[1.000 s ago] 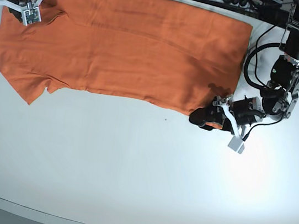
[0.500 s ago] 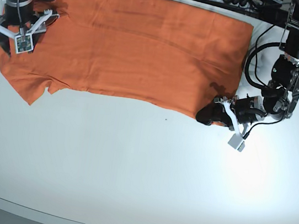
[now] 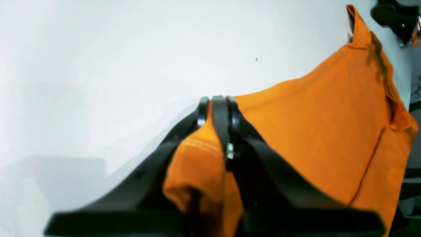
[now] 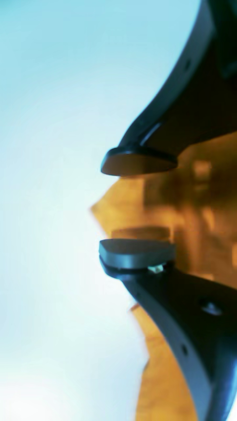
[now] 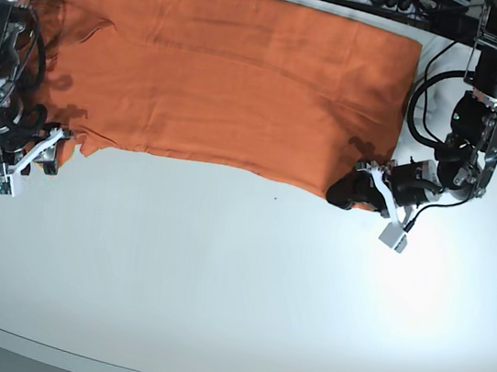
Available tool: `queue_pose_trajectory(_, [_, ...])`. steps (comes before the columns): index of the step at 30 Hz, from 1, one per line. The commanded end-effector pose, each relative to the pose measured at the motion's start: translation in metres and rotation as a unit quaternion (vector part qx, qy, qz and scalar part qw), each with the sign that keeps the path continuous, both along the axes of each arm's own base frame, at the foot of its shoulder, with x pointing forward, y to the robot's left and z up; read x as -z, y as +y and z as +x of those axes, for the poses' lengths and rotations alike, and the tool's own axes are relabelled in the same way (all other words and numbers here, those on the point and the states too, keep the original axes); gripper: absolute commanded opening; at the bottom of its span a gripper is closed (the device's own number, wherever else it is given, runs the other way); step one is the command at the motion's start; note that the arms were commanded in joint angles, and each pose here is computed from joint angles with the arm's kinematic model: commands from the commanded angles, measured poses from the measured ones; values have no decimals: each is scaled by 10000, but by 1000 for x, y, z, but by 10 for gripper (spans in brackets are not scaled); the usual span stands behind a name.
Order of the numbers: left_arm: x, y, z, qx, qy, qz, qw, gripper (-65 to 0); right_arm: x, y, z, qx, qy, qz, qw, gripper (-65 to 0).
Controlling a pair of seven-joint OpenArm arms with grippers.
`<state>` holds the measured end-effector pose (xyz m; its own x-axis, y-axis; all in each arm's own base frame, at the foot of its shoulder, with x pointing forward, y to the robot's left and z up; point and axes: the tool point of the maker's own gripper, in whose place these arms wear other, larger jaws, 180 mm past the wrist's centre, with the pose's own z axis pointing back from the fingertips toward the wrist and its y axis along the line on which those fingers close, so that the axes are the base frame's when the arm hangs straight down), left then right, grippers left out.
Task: Fold the T-shirt properly
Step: 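Move the right gripper to the other hem corner and grasp both corners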
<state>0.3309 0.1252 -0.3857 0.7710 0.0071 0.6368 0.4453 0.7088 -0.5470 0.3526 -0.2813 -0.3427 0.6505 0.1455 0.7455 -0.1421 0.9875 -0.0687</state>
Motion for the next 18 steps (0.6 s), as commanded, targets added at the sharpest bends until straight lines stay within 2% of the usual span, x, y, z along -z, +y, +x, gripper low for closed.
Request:
queue_pose_trajectory(1, [25, 22, -14, 94, 408, 773, 9961, -650, -19, -14, 14, -2, -157, 67, 9999, -320])
queue_pose_trajectory(5, [26, 22, -14, 101, 420, 778, 9960, -650, -10, -28, 24, -213, 407, 876, 9951, -320])
queue_pose_trajectory(8, [26, 22, -14, 102, 421, 774, 9961, -650, -8, -46, 29, -141, 596, 1441, 9877, -323])
queue_pose_trajectory(10, [25, 22, -14, 98, 418, 758, 9962, -650, -4, -52, 26, -103, 786, 1848, 9796, -323])
queue_pose_trajectory(13, [25, 21, -14, 90, 419, 727, 9964, -650, 10, -42, 14, -212, 1167, 2449, 9623, -323])
queue_pose_trajectory(15, [24, 21, -14, 88, 419, 719, 9965, -650, 25, -34, 4, -244, 1464, 2528, 9561, -323])
queue_pose_trajectory(18, [24, 21, -14, 86, 418, 722, 9965, -650, 41, -22, -7, -393, 1787, 2451, 9521, -322])
